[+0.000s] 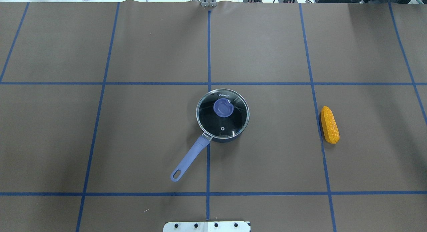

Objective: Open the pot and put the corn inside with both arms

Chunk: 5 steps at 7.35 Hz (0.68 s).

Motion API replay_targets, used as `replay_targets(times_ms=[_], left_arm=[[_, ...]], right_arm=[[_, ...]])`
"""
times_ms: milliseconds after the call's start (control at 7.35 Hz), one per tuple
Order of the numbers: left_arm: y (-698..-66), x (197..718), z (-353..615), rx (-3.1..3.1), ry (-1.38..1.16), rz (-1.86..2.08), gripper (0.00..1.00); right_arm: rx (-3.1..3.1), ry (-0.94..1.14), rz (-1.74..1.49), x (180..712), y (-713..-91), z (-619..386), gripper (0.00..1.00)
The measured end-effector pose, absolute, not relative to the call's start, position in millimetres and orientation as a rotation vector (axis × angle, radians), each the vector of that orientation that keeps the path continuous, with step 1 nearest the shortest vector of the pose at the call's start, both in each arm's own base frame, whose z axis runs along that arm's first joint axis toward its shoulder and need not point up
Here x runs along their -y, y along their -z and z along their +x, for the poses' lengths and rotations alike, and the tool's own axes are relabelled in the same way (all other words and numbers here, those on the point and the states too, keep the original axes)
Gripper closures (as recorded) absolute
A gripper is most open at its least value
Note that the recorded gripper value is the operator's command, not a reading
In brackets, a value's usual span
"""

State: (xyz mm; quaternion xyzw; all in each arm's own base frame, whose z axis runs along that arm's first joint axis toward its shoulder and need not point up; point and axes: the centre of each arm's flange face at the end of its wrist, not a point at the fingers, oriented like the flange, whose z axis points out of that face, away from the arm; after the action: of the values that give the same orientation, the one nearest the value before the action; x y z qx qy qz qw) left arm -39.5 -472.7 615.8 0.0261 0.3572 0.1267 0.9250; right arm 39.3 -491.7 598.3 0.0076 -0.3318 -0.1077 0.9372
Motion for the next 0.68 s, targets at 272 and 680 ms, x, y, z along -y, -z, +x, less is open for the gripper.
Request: replay_targets(times_ms=[272, 680], left_arm=[[-609, 471, -39, -0.732, -0.264, 0.064, 0.02], [-586, 469, -39, -0.727, -0.276, 0.105, 0.02]], right_arm=[[0.681, 0.222, 0.02, 492, -596, 39, 0.0], [0.709, 0.229, 0.042, 492, -584, 37, 0.0]])
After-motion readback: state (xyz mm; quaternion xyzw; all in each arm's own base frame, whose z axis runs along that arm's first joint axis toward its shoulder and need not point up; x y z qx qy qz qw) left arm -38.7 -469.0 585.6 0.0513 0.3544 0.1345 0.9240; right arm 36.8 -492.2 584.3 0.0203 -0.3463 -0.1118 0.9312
